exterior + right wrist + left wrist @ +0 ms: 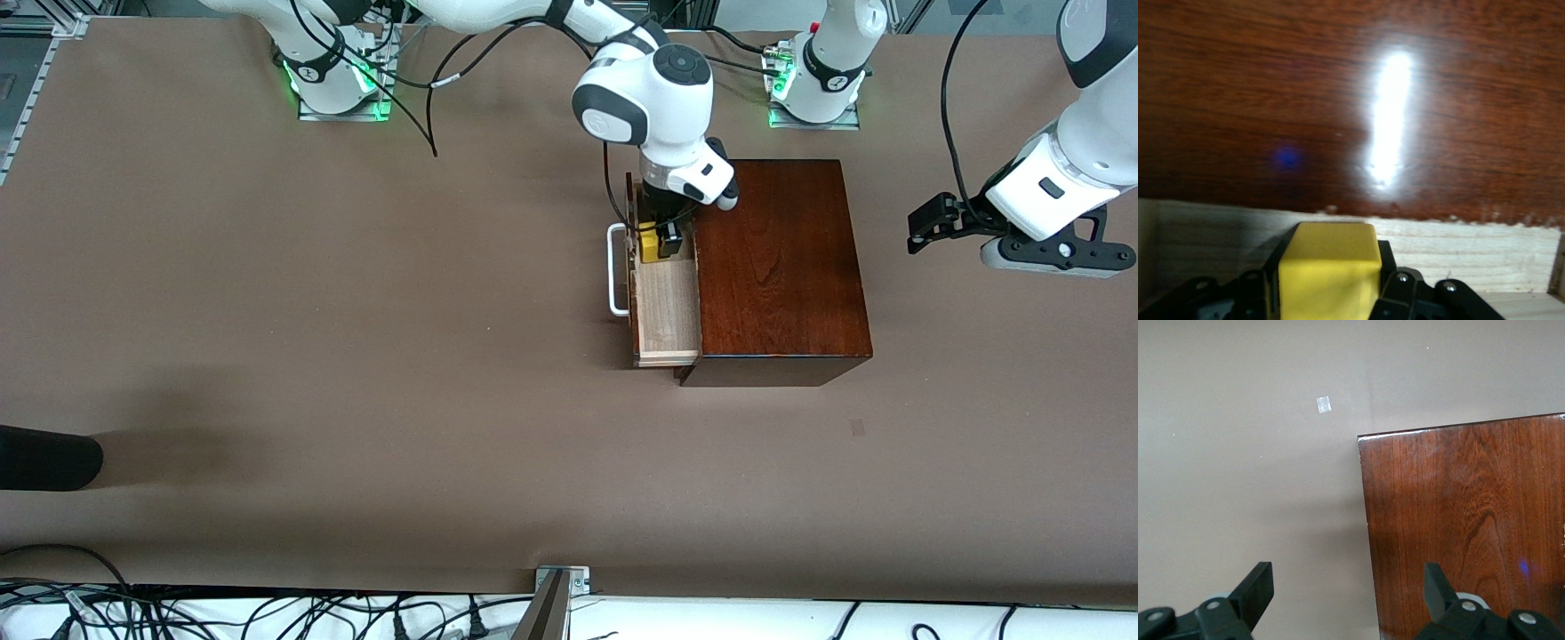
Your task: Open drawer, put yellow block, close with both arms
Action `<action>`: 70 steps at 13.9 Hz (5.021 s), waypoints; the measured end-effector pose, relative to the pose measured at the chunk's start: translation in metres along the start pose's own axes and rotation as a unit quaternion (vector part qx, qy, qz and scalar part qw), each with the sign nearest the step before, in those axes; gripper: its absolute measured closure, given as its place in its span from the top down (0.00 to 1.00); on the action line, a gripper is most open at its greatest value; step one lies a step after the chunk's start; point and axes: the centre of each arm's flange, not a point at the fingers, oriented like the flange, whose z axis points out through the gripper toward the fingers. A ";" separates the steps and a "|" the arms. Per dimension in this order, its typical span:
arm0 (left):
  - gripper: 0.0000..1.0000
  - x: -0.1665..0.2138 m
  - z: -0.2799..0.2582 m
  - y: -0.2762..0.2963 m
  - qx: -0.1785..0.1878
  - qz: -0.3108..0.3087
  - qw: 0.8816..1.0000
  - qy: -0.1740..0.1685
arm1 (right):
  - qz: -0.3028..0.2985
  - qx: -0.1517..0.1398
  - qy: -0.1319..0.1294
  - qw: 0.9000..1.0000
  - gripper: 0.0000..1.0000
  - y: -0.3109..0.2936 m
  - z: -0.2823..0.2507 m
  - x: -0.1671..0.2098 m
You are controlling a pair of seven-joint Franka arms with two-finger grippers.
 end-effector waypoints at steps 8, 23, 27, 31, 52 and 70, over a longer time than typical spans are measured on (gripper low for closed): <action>1.00 0.001 0.001 -0.007 0.000 -0.004 1.000 -0.001 | 0.032 -0.009 0.031 0.999 1.00 0.037 -0.038 -0.014; 1.00 -0.026 -0.007 0.117 -0.019 0.115 0.991 -0.066 | 0.481 0.004 0.012 0.876 1.00 0.195 -0.269 -0.469; 1.00 -0.042 0.010 0.261 -0.056 0.238 0.966 -0.085 | 0.572 0.018 -0.018 0.820 1.00 0.140 -0.311 -0.505; 1.00 -0.015 0.053 0.348 -0.103 0.332 0.932 -0.100 | 0.647 0.026 -0.041 0.761 1.00 0.130 -0.301 -0.566; 1.00 0.002 0.258 0.409 -0.041 0.706 0.693 -0.139 | 0.691 0.042 -0.077 0.718 1.00 0.126 -0.301 -0.610; 1.00 0.033 0.054 0.300 0.024 0.634 0.770 -0.061 | 0.696 0.039 -0.076 0.713 1.00 0.127 -0.301 -0.619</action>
